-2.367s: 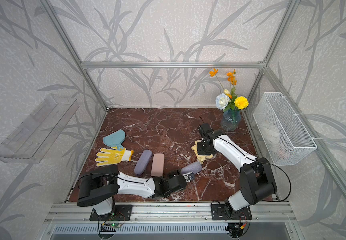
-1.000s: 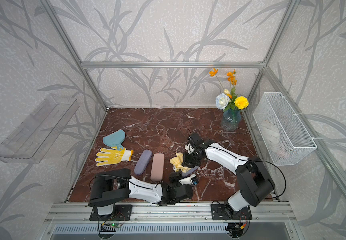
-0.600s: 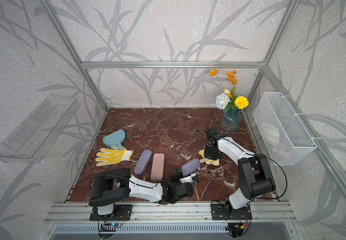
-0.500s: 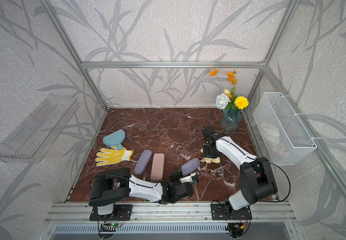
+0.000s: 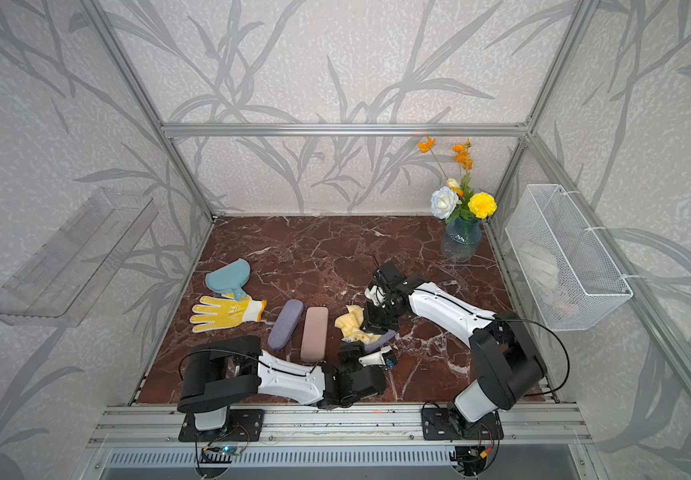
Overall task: Wipe the eyeglass case
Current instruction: Wipe the dirt from the eyeglass case.
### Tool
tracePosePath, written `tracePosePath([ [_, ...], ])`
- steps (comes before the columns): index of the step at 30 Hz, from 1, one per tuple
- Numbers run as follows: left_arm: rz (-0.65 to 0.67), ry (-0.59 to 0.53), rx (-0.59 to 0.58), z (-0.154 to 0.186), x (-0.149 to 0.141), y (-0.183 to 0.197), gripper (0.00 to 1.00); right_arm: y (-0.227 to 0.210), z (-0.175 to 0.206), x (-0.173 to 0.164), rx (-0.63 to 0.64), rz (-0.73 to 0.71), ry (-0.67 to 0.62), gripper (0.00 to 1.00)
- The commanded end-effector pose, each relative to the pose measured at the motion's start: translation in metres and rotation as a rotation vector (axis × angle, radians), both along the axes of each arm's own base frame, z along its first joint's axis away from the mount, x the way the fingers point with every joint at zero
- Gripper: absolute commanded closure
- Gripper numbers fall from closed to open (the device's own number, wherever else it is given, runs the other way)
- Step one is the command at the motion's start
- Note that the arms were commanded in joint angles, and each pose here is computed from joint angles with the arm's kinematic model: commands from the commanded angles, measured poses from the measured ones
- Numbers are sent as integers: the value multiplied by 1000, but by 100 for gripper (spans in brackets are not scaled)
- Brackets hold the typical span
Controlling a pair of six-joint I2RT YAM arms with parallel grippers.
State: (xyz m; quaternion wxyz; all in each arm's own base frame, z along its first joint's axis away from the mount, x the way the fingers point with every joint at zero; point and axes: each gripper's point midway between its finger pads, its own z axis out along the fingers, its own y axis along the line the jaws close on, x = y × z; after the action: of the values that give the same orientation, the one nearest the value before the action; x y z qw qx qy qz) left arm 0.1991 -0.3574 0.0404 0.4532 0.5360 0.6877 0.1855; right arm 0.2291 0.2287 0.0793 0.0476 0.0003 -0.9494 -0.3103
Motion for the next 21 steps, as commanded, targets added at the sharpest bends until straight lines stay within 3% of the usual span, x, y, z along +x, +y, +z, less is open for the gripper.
tracePosePath([
  [1,19,11,34,-12,2,8,88,-62,-39,-6,-204,-49,67,100],
  [6,19,22,27,-12,3,8,88,-149,-48,7,-523,-167,19,100],
  [9,8,61,3,-15,2,7,88,-171,-36,17,-634,-162,-59,100],
  [12,-43,194,-26,-26,3,6,88,-173,-16,35,-664,-140,-166,100],
  [16,-78,389,-67,-37,9,7,88,-170,-1,58,-798,-12,-282,100],
  [21,-82,411,-86,-42,10,4,89,-138,-32,71,-825,186,-219,100],
])
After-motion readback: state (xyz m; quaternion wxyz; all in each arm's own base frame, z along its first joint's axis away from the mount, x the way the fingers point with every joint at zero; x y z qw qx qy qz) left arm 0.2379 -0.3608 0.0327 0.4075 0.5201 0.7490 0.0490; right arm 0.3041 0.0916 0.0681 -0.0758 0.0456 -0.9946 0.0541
